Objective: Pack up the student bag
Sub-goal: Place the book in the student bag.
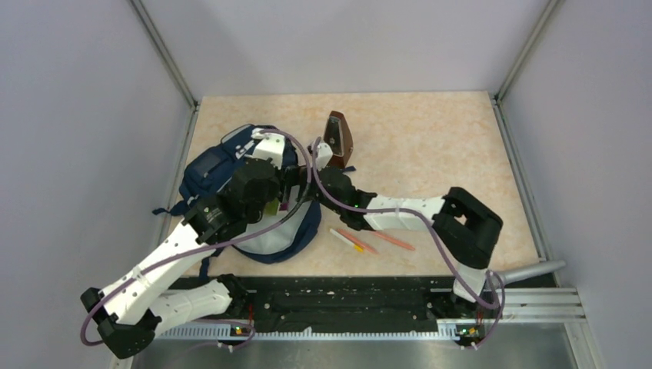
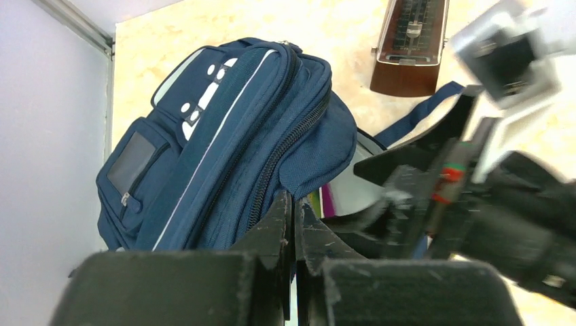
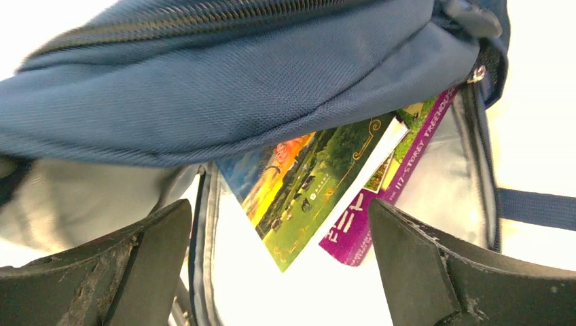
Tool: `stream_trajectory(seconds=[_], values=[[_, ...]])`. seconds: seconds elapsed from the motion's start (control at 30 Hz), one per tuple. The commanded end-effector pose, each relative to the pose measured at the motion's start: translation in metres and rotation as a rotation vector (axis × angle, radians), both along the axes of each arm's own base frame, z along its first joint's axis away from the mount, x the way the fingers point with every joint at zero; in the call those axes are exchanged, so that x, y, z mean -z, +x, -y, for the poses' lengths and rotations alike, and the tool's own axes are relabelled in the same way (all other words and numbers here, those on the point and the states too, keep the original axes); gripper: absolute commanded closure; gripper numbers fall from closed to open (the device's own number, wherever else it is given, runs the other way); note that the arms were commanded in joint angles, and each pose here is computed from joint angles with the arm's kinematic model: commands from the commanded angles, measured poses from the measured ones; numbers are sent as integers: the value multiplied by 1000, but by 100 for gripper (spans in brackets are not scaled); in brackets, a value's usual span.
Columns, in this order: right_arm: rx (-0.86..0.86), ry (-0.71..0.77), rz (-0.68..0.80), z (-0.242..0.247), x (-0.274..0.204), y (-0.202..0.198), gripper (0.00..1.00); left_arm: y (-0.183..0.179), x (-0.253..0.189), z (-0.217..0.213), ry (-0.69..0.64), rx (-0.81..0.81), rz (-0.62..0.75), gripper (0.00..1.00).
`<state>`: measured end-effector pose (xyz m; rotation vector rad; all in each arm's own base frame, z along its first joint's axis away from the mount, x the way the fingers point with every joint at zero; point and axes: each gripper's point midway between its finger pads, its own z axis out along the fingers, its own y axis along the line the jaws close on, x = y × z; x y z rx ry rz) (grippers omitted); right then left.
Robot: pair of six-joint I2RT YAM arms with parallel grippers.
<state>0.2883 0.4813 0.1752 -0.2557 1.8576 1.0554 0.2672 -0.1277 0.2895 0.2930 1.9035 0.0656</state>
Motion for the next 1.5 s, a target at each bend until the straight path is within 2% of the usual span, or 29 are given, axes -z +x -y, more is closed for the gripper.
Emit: stream_trajectory(seconds=[0.0,0.27,0.5,0.67,0.83,0.93,0.97,1.03,1.07,1.1,1.2,1.3,1.47], values=[[-23,9,38,27,-32,-18,3,-7,-46,2,-223,-13,113,100],[16,-181,21,84,-19,-24,5,-19,-10,15,-267,45,11,100],[46,-307,-79,111,35,9,10,-8,-16,43,-370,78,3,100],[-9,-348,-148,101,68,15,12,-1,-18,71,-432,156,-21,100],[-97,-327,-198,80,88,9,18,9,-21,84,-446,170,-32,100],[-117,-287,-207,71,87,8,18,15,-23,83,-433,161,-24,100],[-122,-278,-210,67,86,9,21,18,-23,82,-429,162,-20,100],[-137,-300,-241,62,91,11,44,23,-26,83,-426,165,-1,100],[-141,-306,-245,60,91,12,66,25,-28,84,-422,174,9,100],[-139,-307,-240,60,87,13,80,26,-31,86,-419,188,20,100],[-127,-301,-203,66,60,24,100,28,-37,93,-396,248,44,100],[-97,-312,-171,84,37,43,100,27,-35,107,-378,333,42,100],[-108,-324,-202,112,37,70,100,35,-17,128,-360,394,10,100]])
